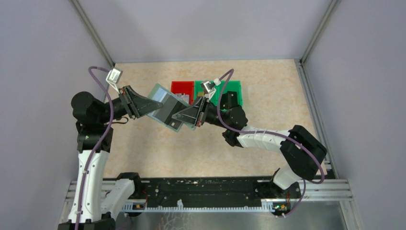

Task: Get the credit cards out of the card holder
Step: Remove the credit card from the card holder.

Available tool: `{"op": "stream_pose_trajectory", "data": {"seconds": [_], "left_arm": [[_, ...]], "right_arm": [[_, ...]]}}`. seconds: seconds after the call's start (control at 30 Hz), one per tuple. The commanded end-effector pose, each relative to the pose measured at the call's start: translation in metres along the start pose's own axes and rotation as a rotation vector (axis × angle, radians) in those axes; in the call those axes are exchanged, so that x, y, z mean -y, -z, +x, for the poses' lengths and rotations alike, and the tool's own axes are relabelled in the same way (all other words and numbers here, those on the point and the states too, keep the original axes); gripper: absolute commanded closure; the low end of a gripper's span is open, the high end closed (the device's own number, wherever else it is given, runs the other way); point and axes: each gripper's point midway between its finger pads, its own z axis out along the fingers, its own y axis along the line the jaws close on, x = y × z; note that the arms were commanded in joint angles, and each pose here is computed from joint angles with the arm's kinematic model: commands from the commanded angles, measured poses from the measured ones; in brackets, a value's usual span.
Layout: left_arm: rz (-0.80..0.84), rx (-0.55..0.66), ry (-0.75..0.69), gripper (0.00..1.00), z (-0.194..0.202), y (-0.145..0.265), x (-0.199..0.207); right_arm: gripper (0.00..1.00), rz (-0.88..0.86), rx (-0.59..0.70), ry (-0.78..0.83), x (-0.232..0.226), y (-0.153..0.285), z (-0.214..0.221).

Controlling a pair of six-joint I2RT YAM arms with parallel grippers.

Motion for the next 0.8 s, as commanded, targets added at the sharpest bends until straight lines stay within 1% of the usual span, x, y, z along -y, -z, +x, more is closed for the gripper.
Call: {"op": "stream_pose_trajectory", "data": {"seconds": [0.0,0.03,0.07,0.1,0.17,0.27,0.43,0.53,0.57,0.67,0.73,0.77], "left_arm": [[0.032,0.025,-0.077,0.78,-0.009,0.001,0.019],[0.031,0.025,-0.079,0.79,-0.009,0.002,0.019],[0.03,0.024,-0.079,0.8,-0.008,0.002,0.019],[0.028,0.023,-0.079,0.81,-0.008,0.002,0.018],[0.027,0.023,-0.077,0.84,-0.006,0.002,0.017],[0.027,0.022,-0.074,0.87,-0.005,0.003,0.017],[0.033,0.018,-0.079,0.88,-0.004,0.003,0.018],[0.034,0.016,-0.079,0.88,-0.003,0.003,0.018],[0.034,0.015,-0.078,0.88,-0.003,0.003,0.018],[0.034,0.016,-0.083,0.89,-0.004,0.003,0.018],[0.034,0.018,-0.085,0.89,-0.005,0.003,0.019],[0.034,0.02,-0.088,0.89,-0.006,0.003,0.019]], "right_arm": [[1.0,-0.051,0.022,0.051,-0.019,-0.001,-0.008],[1.0,-0.053,0.023,0.052,-0.02,-0.001,-0.008],[0.96,-0.053,0.025,0.052,-0.02,-0.002,-0.009],[0.9,-0.054,0.029,0.052,-0.02,-0.002,-0.01],[0.86,-0.071,0.037,0.052,-0.025,-0.004,-0.013],[0.75,-0.099,0.043,0.048,-0.03,-0.009,-0.017],[0.72,-0.127,0.046,0.036,-0.032,-0.017,-0.021],[0.72,-0.139,0.047,0.033,-0.035,-0.019,-0.022],[0.74,-0.141,0.047,0.034,-0.035,-0.02,-0.023],[0.89,-0.14,0.035,0.036,-0.036,-0.021,-0.022],[0.96,-0.127,0.023,0.036,-0.034,-0.018,-0.018],[0.98,-0.12,0.018,0.039,-0.033,-0.015,-0.016]]}}
